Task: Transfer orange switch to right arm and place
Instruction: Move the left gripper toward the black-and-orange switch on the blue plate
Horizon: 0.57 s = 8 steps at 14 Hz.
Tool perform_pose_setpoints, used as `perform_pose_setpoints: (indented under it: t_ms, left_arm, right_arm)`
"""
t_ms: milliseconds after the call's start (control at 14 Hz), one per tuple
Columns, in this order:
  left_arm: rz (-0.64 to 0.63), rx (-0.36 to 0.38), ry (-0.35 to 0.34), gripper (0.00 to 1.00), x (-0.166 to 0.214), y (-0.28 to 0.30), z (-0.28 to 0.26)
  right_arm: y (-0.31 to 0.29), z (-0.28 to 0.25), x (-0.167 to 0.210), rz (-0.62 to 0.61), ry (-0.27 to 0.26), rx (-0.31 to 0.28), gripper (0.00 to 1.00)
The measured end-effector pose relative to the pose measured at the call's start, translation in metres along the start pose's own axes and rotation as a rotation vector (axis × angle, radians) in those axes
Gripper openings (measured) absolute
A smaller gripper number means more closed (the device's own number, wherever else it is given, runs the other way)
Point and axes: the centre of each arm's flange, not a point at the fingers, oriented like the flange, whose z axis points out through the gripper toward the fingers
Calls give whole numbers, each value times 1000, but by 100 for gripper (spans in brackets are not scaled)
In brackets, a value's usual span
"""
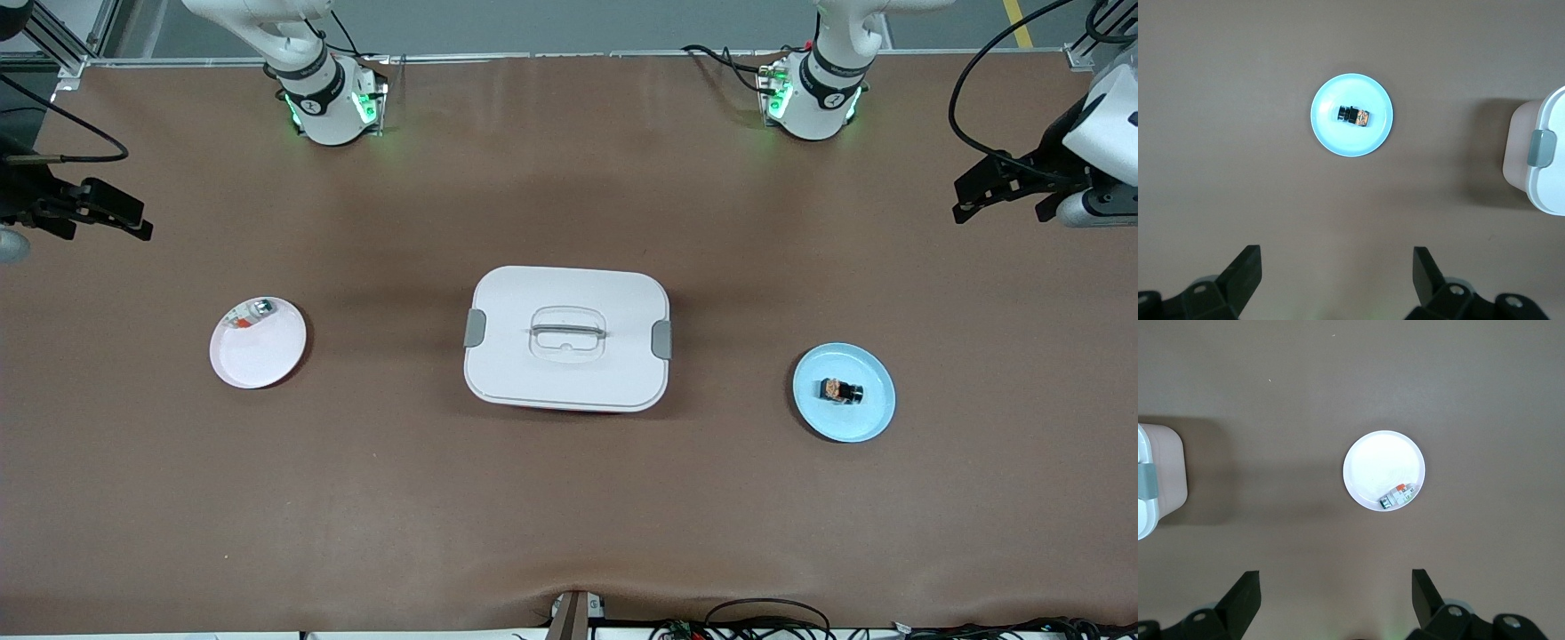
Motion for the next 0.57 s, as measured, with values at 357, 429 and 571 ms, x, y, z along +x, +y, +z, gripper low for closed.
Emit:
perform_pose_setpoints:
  t_ms: [357, 429, 571]
  left_arm:
    - [-14, 0, -3, 100, 3, -7, 2]
    - [-14, 0, -4, 100, 6, -7, 3]
    - [-15, 0, -16, 100, 18, -7, 12]
  right_arm:
    - [0, 0, 0, 0, 0, 0, 100]
    - [0, 0, 0, 0, 0, 0, 100]
    - [0, 0, 0, 0, 0, 0, 100]
